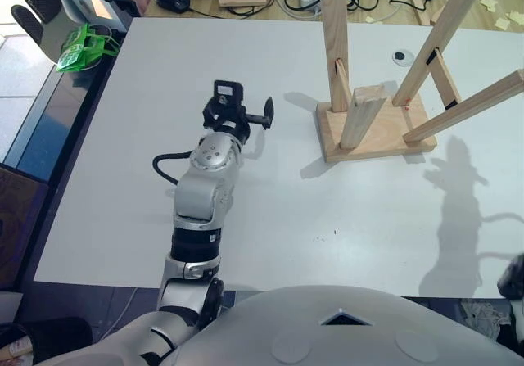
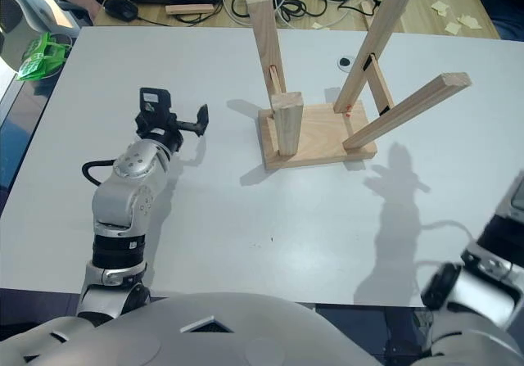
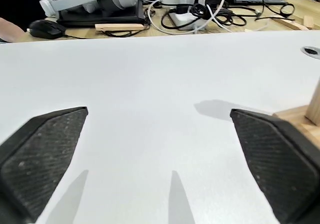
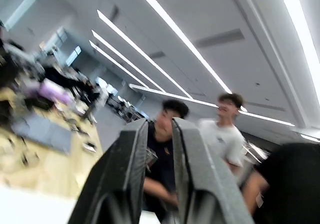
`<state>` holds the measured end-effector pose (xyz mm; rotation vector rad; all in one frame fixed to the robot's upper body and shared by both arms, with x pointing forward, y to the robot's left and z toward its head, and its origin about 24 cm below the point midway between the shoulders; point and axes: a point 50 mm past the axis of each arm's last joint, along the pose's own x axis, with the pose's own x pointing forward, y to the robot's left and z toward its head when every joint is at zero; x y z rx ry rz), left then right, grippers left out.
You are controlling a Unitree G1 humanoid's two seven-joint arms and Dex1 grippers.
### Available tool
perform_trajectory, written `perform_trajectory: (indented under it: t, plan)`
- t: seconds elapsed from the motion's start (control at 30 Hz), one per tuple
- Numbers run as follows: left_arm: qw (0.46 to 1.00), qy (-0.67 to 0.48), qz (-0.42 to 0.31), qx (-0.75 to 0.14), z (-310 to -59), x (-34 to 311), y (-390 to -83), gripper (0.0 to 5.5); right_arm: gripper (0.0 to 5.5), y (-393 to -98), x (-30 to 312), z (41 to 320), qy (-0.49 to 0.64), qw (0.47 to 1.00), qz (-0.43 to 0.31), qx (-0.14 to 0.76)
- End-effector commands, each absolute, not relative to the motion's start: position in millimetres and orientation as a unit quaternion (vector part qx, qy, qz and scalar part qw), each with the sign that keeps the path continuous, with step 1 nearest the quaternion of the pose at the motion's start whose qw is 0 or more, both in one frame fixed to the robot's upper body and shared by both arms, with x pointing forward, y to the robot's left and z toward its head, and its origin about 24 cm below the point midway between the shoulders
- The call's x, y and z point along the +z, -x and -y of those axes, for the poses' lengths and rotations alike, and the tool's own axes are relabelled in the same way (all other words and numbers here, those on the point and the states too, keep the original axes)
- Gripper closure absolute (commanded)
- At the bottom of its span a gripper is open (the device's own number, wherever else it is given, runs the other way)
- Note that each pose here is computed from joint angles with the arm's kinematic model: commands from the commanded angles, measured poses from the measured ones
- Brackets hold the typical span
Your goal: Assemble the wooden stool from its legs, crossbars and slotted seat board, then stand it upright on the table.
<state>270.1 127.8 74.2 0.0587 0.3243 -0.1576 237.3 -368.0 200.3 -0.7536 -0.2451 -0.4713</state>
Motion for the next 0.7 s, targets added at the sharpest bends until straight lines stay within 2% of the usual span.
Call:
perform_trajectory:
  t: [0.03,0.07,0.13,0.27,0.47,0.6,0.7]
  plan:
    - [0.969,-0.015,-0.223,-0.11,-111,57,-258,1.01,5.42,-201,103,401,0.32,0.924,-0.088,-0.189]
    - [0.963,0.002,-0.241,-0.119,-105,51,-258,1.11,5.49,-195,79,395,0.303,0.932,-0.138,-0.142]
    - [0.954,0.032,-0.264,-0.138,-93,43,-260,1.43,5.5,-187,49,383,0.287,0.937,-0.188,-0.072]
    - [0.943,0.04,-0.287,-0.166,-80,33,-259,2.05,5.5,-183,17,367,0.255,0.939,-0.229,-0.011]
    - [0.935,0.012,-0.304,-0.181,-76,26,-253,3.01,5.5,-194,8,348,0.233,0.943,-0.232,0.047]
    - [0.926,-0.006,-0.31,-0.214,-70,25,-248,3.63,5.5,-215,9,334,0.206,0.942,-0.232,0.125]
    - [0.926,0.005,-0.306,-0.221,-68,26,-247,4.07,5.5,-227,11,331,0.174,0.946,-0.232,0.147]
